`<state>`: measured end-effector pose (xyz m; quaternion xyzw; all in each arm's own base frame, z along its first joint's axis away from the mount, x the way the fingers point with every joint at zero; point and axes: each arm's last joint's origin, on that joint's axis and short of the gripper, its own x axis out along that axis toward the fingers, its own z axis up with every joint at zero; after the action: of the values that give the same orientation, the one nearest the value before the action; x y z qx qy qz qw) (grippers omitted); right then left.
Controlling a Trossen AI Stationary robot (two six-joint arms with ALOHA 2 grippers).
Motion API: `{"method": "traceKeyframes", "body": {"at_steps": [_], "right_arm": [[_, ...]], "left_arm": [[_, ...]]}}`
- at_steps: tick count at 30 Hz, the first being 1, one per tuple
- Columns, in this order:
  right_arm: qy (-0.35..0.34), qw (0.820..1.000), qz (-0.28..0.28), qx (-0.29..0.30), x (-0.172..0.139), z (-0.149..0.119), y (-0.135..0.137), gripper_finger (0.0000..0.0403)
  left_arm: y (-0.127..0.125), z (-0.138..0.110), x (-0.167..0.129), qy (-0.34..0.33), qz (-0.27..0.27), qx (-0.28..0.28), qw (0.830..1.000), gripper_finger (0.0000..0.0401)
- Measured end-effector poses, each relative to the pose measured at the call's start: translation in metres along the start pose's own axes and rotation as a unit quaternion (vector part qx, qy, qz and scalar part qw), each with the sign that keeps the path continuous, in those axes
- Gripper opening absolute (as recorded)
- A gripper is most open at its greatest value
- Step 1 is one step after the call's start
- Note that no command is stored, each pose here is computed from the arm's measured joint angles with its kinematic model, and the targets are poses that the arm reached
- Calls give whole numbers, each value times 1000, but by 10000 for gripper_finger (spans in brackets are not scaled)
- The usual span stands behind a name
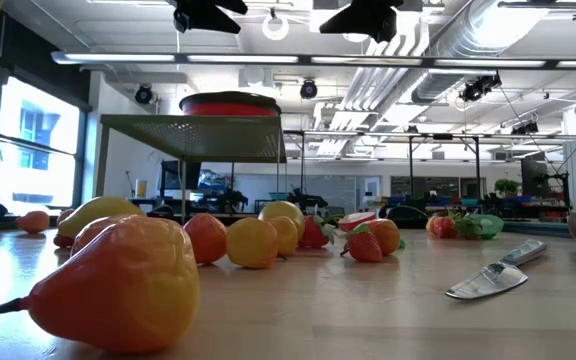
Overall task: Pick & Place Fruit
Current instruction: Put the half apple into the red strainer on the shelf
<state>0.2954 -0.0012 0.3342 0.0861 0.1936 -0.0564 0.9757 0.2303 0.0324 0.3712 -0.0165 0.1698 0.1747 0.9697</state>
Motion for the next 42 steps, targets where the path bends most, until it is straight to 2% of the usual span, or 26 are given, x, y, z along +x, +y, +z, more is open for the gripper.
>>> {"method": "traceKeyframes", "body": {"at_steps": [4, 13, 21, 27, 37, 42], "right_arm": [[-1, 1000, 0, -28, 0, 0, 0, 301], [-1, 1000, 1, -30, 0, 0, 0, 301], [-5, 998, 1, -64, 0, 1, 0, 301], [3, 999, 4, -42, 0, -1, 0, 301], [10, 999, 7, -31, 0, -2, 2, 301], [11, 999, 7, -31, 0, -2, 2, 301]], "left_arm": [[0, 0, 0, 0, 0, 0, 1000, 267], [0, 0, 0, 0, 0, 0, 1000, 267], [0, -2, 0, 9, 0, 9, 1000, 267], [-4, -16, 2, 20, -65, 41, 997, 267], [2, -40, -21, -29, -70, 14, 997, 267], [-7, -52, -38, -41, -102, 18, 994, 267]]}}
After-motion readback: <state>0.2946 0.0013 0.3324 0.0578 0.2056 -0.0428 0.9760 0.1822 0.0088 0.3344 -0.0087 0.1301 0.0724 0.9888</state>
